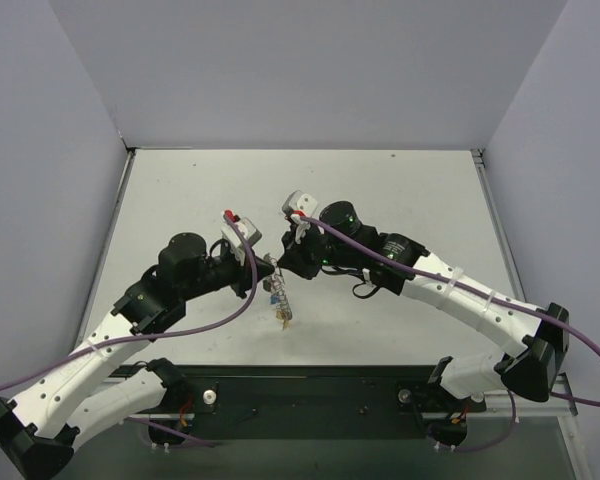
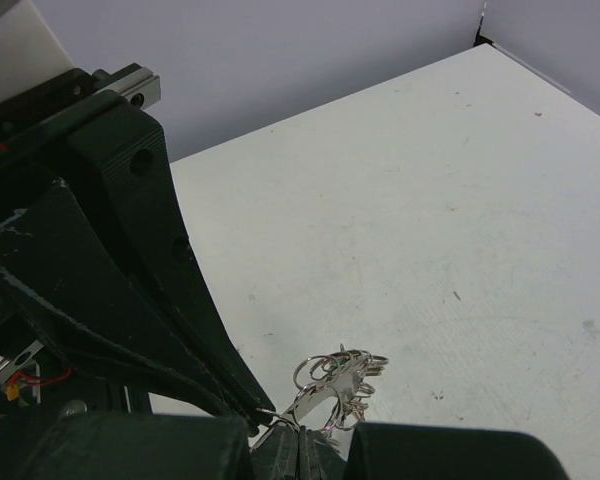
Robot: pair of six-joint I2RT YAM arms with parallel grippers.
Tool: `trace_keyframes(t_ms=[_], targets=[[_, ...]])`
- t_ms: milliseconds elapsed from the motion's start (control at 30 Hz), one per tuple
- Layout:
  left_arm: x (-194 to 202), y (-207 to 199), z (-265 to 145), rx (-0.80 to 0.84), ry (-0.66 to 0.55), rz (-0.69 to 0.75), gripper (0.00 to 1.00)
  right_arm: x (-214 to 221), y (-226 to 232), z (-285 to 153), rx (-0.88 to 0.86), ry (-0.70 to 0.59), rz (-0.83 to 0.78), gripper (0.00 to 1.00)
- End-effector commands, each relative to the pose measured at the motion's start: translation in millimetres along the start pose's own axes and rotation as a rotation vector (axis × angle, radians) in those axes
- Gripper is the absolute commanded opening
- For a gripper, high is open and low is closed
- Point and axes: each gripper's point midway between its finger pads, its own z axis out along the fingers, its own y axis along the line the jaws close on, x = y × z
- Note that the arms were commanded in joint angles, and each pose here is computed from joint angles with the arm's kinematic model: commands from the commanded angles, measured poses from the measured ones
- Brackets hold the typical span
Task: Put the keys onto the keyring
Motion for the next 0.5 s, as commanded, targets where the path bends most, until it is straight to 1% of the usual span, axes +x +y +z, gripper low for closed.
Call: trace_keyframes(t_ms=[0,200,333,467], targets=[[-55,-31,-15,0.128,-0.208,0.058,0.0,16,-30,-8,0.115,0.041,0.015,0.0],[-61,-36,-20,0.148,-0.248,0.056,0.0,20,-38,-10,0.138,0.045,0.032,0.0],[-64,-39,-22,0.165,-0.269,0.05,0.0,26,-36,-6,0.136,0.075,0.03,0.0],[-73,-40,-27,0.16,-0.315,0.056,0.0,33,-35,-3,0.13,0.098,0.033,0.0]])
